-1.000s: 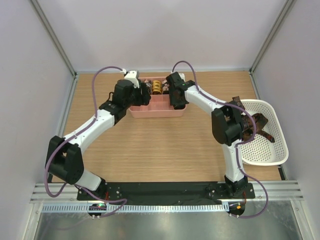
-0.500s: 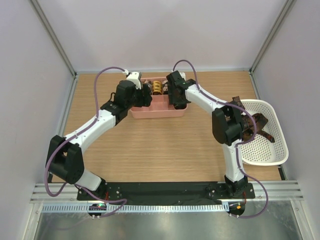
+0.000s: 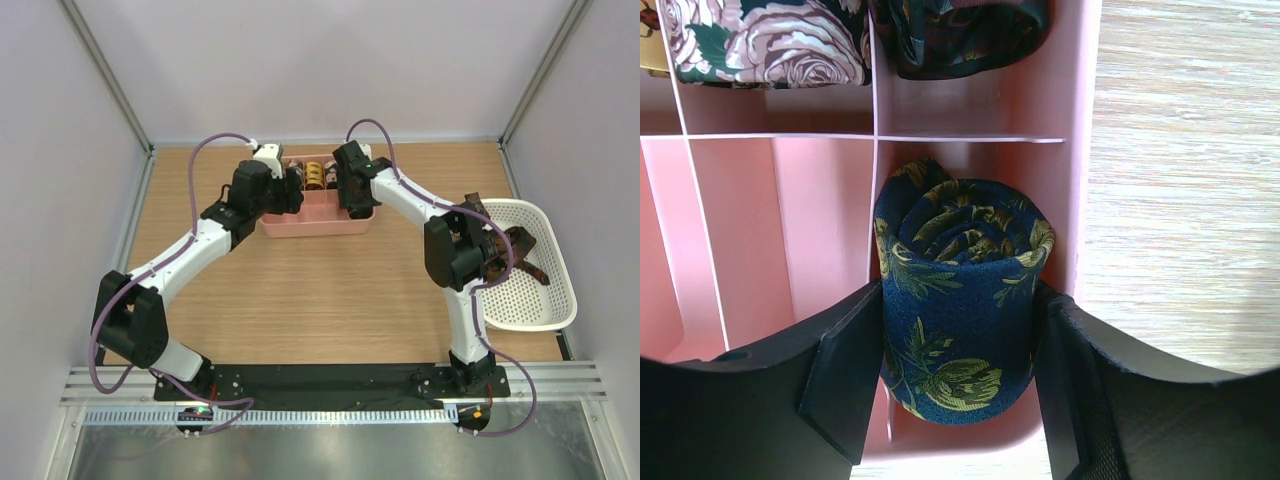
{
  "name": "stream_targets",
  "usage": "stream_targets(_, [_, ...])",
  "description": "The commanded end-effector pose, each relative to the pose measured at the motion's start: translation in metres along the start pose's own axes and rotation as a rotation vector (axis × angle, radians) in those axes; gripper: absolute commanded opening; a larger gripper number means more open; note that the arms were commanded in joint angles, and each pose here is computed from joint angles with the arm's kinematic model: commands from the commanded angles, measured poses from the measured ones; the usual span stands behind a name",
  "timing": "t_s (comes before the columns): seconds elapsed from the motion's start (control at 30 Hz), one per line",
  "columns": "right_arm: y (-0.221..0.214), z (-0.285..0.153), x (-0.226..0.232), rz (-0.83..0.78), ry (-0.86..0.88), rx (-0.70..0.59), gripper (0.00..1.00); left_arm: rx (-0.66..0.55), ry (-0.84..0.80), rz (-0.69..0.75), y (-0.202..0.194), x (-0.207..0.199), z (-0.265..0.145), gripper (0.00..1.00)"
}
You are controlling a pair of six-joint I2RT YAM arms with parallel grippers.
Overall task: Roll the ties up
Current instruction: Place the rolled tie into the container
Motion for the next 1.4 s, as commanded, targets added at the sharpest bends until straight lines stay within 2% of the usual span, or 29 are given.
stream_targets(0.0, [-0.031, 0.025, -0.015, -0.046, -0.074, 0.156, 0.44, -0.049, -0.005, 0.023, 0.017, -0.003, -0.007, 0.64])
stream_targets(0.17, [-0.046, 0.043, -0.019, -0.043, -0.098, 0.194, 0.4, -0.044, -0.012, 0.032, 0.016, -0.006, -0.009, 0.64])
stream_targets(0.33, [-0.057, 0.051, -0.019, -0.024, -0.047, 0.23, 0.43, -0.04, -0.064, 0.05, 0.009, -0.021, -0.009, 0.64])
stream_targets(0.37, [-0.055, 0.05, -0.019, -0.02, -0.046, 0.226, 0.45, -0.03, -0.08, 0.055, 0.001, -0.026, -0.008, 0.64])
stream_targets(0.43, [-0.05, 0.044, -0.018, -0.018, -0.039, 0.215, 0.56, -0.057, -0.093, 0.045, -0.002, -0.031, -0.006, 0.64])
stream_targets(0.47, [-0.047, 0.042, -0.018, -0.014, -0.04, 0.211, 0.59, -0.044, -0.098, 0.049, -0.009, -0.034, -0.004, 0.64])
stream_targets(0.6, [-0.033, 0.031, -0.017, -0.021, -0.046, 0.192, 0.66, -0.087, -0.082, 0.056, -0.014, -0.04, -0.004, 0.64])
stream_targets(0.73, [-0.029, 0.025, -0.017, -0.031, -0.053, 0.188, 0.68, -0.231, -0.07, 0.023, -0.01, -0.038, -0.012, 0.66])
stream_targets(0.8, [-0.027, 0.022, -0.018, -0.031, -0.049, 0.184, 0.68, -0.275, -0.051, 0.006, -0.017, -0.033, -0.017, 0.72])
stream_targets(0.87, [-0.027, 0.023, -0.017, -0.032, -0.048, 0.184, 0.68, -0.366, -0.025, -0.043, -0.012, -0.03, -0.02, 1.0])
stream_targets(0.93, [-0.028, 0.023, -0.017, -0.03, -0.044, 0.184, 0.68, -0.415, 0.041, -0.12, -0.025, -0.021, -0.02, 1.0])
stream_targets(0.97, [-0.027, 0.023, -0.017, -0.028, -0.04, 0.185, 0.68, -0.508, 0.063, -0.199, -0.017, -0.019, -0.022, 1.0])
stream_targets(1.0, [-0.027, 0.023, -0.016, -0.025, -0.037, 0.185, 0.67, -0.556, 0.17, -0.385, -0.018, -0.01, -0.02, 1.0])
stream_targets(1.07, [-0.025, 0.021, -0.016, -0.023, -0.031, 0.178, 0.66, -0.513, 0.251, -0.526, -0.028, -0.004, -0.014, 1.0])
stream_targets(1.1, [-0.025, 0.021, -0.016, -0.023, -0.031, 0.178, 0.66, -0.511, 0.253, -0.519, -0.027, -0.002, -0.014, 1.0])
stream_targets(1.13, [-0.024, 0.02, -0.016, -0.023, -0.029, 0.174, 0.66, -0.476, 0.167, -0.402, -0.029, -0.009, -0.016, 1.0])
stream_targets(1.2, [-0.022, 0.018, -0.014, -0.02, -0.022, 0.168, 0.66, -0.51, 0.098, -0.419, -0.024, -0.014, -0.024, 1.0])
stream_targets(1.23, [-0.022, 0.018, -0.014, -0.02, -0.019, 0.169, 0.66, -0.523, 0.066, -0.457, -0.023, -0.018, -0.026, 1.0])
stream_targets(1.33, [-0.021, 0.017, -0.013, -0.015, -0.004, 0.178, 0.65, -0.552, -0.023, -0.544, -0.024, -0.026, -0.03, 0.76])
stream_targets(1.37, [-0.02, 0.017, -0.013, -0.013, -0.003, 0.179, 0.65, -0.547, -0.047, -0.563, -0.026, -0.029, -0.03, 0.57])
Point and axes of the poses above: each gripper's point midway between its finger pads, its own z axis out along the fingers, its own x axis along the line the jaws close on, y = z × x, the point moved 9 cm from there along -z, back along the fingers, and after that the axes turned 7 degrees about z, right-handed, at the moved point
